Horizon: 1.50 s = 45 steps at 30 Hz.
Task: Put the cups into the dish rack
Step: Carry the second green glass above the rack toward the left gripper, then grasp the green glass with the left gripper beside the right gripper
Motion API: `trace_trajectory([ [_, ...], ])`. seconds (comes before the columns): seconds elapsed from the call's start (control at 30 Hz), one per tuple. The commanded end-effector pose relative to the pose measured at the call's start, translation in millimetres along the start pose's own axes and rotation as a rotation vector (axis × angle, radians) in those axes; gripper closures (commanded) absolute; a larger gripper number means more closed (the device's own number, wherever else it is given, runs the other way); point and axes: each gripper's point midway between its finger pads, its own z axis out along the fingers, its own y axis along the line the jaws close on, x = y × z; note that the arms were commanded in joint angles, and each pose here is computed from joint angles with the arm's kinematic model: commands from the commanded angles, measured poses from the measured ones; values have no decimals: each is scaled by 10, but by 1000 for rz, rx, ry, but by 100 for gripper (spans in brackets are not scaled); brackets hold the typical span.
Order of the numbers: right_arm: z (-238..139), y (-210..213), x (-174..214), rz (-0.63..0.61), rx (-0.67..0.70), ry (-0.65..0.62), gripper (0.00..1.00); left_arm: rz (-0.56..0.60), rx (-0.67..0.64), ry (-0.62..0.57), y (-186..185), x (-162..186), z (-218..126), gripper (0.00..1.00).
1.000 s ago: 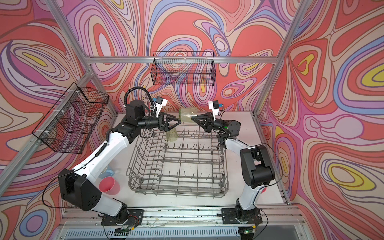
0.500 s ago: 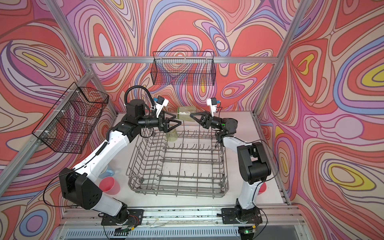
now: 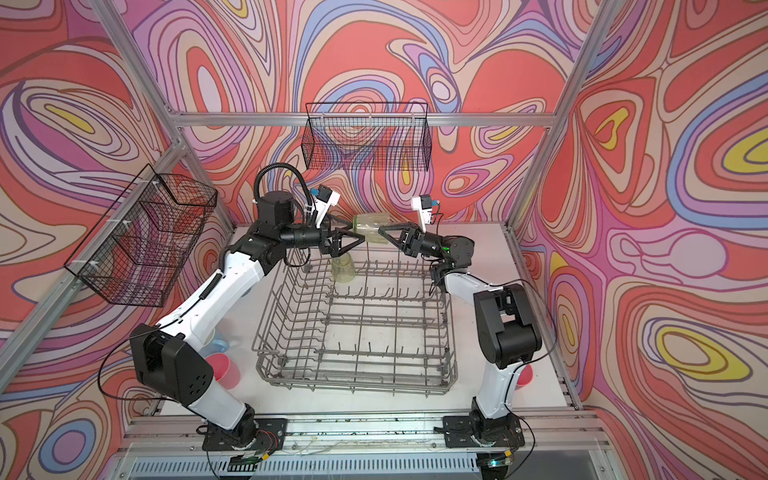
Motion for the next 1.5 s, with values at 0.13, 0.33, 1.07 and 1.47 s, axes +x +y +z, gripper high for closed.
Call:
trace_trajectory([
  [0.13, 113, 340, -162, -69, -64, 2, 100, 23, 49, -8, 16, -109, 15, 2],
  [0.33, 143, 382, -178, -63, -73, 0, 100, 5, 131, -14, -74, -137, 48, 2],
  [1.07, 215, 520, -190, -62, -100, -1, 100, 37, -42, 18, 159, -99, -38, 2],
  [1.47, 255, 541, -173, -58, -113, 12, 100, 10, 178, 16, -137, -205, -33, 2],
])
